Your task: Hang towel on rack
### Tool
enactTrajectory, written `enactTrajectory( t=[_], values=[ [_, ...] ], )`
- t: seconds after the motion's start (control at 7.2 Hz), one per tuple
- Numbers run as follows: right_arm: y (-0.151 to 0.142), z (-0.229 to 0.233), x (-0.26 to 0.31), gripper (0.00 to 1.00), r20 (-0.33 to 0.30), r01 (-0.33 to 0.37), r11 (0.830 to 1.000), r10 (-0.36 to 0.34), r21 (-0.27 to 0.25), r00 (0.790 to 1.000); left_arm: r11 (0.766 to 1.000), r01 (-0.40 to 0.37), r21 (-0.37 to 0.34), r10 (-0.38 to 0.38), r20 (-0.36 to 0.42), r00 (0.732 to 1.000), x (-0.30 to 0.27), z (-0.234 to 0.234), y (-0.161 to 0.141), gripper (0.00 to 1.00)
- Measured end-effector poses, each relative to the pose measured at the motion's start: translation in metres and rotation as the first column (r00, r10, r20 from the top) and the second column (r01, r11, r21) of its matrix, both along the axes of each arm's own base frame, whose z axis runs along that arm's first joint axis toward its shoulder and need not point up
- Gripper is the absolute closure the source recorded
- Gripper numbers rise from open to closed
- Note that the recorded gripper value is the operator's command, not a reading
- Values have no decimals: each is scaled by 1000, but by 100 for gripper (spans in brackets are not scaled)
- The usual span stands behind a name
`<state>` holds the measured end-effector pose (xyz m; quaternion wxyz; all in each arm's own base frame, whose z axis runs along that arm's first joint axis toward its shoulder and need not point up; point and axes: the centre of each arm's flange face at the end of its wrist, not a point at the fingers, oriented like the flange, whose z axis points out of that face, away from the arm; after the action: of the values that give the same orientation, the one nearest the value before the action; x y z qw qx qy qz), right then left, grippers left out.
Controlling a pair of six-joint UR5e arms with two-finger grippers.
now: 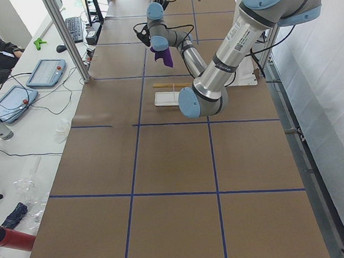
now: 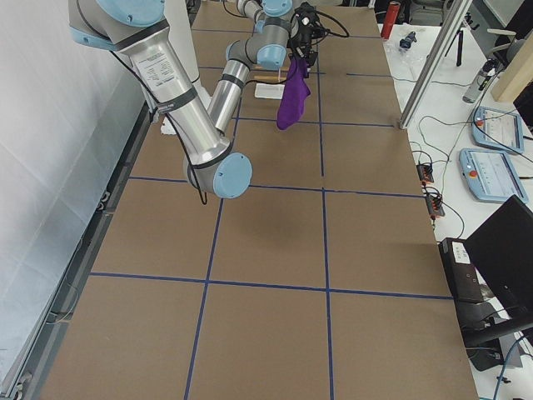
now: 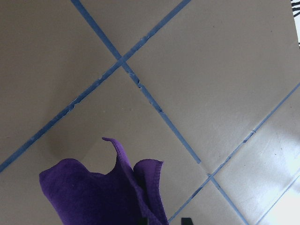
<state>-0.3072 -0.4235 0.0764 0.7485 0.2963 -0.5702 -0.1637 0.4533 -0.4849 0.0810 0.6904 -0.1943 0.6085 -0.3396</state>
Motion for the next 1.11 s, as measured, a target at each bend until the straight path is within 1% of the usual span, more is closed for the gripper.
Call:
enactTrajectory(
  t=[0.14, 0.28, 0.42, 0.56, 0.83, 0.97, 1.11],
  values=[
    [0, -2, 0, 100, 4, -1, 1000, 1, -4, 1000, 1000, -3, 1, 3, -1, 1000, 1, 0, 2, 62],
    [0, -3, 0, 100, 6, -1, 1000, 1, -7, 1000, 1000, -5, 1, 5, -1, 1000, 2, -1, 3, 66],
    [0, -3, 0, 100, 7, -2, 1000, 2, -9, 1000, 1000, -6, 1, 6, -1, 1000, 2, 0, 3, 92],
    [0, -3, -1, 100, 7, -2, 1000, 2, -9, 1000, 1000, -6, 0, 6, 1, 1000, 2, 1, 3, 100],
    [-1, -3, -1, 100, 6, -2, 1000, 2, -11, 1000, 1000, -6, -1, 6, 3, 1000, 1, 3, 3, 100],
    [-1, -1, -1, 87, 3, -2, 1000, 2, -10, 1000, 1000, -5, 1, 5, 3, 1000, 0, 3, 3, 100],
    [-2, 1, -2, 1, -3, 0, 1000, 0, -13, 1000, 1000, -3, 2, 3, 4, 1000, -1, 3, 3, 100]
  ],
)
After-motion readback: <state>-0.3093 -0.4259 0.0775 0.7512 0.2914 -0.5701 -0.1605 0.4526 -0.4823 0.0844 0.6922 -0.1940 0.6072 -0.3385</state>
